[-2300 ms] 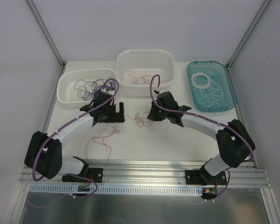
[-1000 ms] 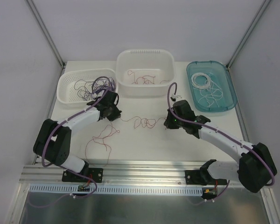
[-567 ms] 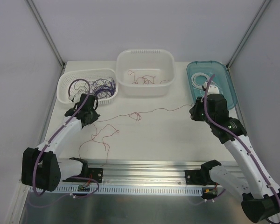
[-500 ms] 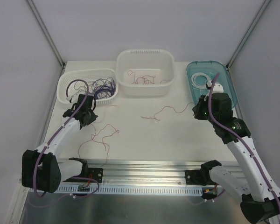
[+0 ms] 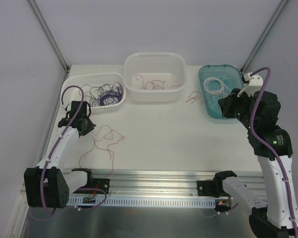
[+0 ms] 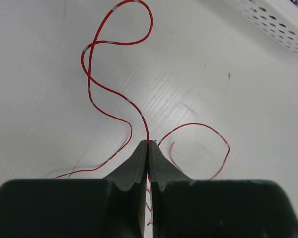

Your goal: Untangle the cables

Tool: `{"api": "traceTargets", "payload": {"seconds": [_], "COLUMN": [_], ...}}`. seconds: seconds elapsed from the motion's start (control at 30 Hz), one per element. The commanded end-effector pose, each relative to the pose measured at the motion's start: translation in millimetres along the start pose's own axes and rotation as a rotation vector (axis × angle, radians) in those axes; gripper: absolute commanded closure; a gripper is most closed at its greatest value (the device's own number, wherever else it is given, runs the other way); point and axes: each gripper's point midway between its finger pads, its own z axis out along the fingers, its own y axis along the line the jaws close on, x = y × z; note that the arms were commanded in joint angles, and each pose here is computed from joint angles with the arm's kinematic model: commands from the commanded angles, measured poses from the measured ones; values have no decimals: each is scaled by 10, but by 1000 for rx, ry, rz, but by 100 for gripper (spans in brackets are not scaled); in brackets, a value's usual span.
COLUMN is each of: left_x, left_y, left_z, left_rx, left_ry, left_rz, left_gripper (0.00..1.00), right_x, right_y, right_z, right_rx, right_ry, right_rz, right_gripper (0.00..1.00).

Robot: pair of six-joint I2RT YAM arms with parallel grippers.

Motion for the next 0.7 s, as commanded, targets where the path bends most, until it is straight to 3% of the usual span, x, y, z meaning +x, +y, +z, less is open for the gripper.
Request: {"api": "traceTargets", "payload": {"seconds": [0.0,0.47,0.67], "left_x": [187,977,1132], "left_y": [-247,-1410,-1956], "left_z": [-92,-614,-1011], "left_rx": [145,529,716], "left_ry": [114,252,213], "left_rz": [67,380,579], "left_gripper": [100,95,88], "right_x": [-134,-743,-1097], "right_y": [183,688,727], "right_z": [41,556,933], "right_rx": [-100,-317,-308], "right_ry": [-6,-104,-180], "right_rz": [-28,52,45], "right_gripper": [99,99,99]}}
